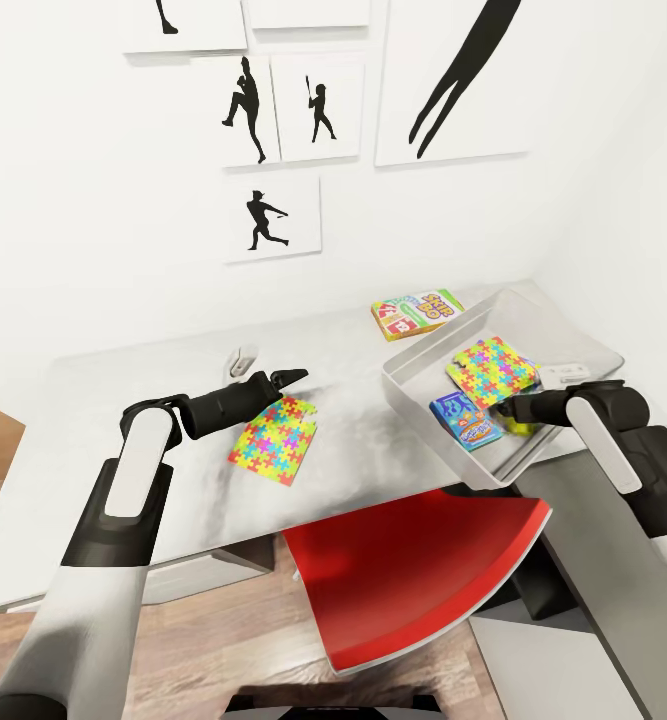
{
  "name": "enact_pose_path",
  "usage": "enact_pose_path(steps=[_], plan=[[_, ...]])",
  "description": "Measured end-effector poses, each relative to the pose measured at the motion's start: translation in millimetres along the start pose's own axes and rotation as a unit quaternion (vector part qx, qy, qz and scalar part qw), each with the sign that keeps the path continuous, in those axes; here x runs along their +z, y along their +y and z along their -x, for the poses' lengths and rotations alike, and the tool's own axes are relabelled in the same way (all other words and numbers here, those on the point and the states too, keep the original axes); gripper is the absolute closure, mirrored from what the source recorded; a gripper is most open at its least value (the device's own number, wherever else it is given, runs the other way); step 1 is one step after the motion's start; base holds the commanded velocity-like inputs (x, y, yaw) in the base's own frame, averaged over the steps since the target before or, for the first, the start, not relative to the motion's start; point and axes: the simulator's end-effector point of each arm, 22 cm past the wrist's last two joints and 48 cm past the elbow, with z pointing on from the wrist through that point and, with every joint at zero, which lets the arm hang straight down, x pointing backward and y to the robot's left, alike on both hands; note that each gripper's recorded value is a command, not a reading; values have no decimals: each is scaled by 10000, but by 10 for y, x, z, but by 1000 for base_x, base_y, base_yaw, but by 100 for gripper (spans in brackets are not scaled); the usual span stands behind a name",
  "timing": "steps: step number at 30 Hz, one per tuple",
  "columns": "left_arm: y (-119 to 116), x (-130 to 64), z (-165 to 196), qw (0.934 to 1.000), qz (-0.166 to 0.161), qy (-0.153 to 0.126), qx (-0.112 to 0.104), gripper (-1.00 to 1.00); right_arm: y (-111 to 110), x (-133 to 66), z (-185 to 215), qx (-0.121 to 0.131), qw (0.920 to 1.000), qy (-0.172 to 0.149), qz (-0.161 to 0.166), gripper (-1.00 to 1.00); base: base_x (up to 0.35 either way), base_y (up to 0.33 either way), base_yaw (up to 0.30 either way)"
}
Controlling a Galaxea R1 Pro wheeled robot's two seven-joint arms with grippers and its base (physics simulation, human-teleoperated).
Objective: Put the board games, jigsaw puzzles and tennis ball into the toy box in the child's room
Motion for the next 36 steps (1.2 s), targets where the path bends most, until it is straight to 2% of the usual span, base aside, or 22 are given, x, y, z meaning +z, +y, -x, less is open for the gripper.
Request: enact_pose_path(steps=[18,24,26,30,32,36], plan=[[8,-3,2,10000,9,0,2,-100,-26,-33,52,36,10000,-71,-3,-100,0,0,0],[48,-14,6,10000,51,7,8,-100,14,-189,257,-10,9993,-377,60,-100,0,0,0],[80,-14,-4,10000,79,24,-7,-100,83,-334,418,-70,9978,-639,136,-100,0,0,0],[115,-15,-14,9999,109,38,-23,-100,136,-483,548,-121,9958,-888,204,-100,0,0,0],[148,-21,-17,9999,141,47,-29,-100,127,-600,639,-80,9939,-1073,255,-100,0,0,0],[180,-28,-22,9998,170,55,-37,-100,85,-697,722,45,9919,-1229,324,-100,0,0,0]])
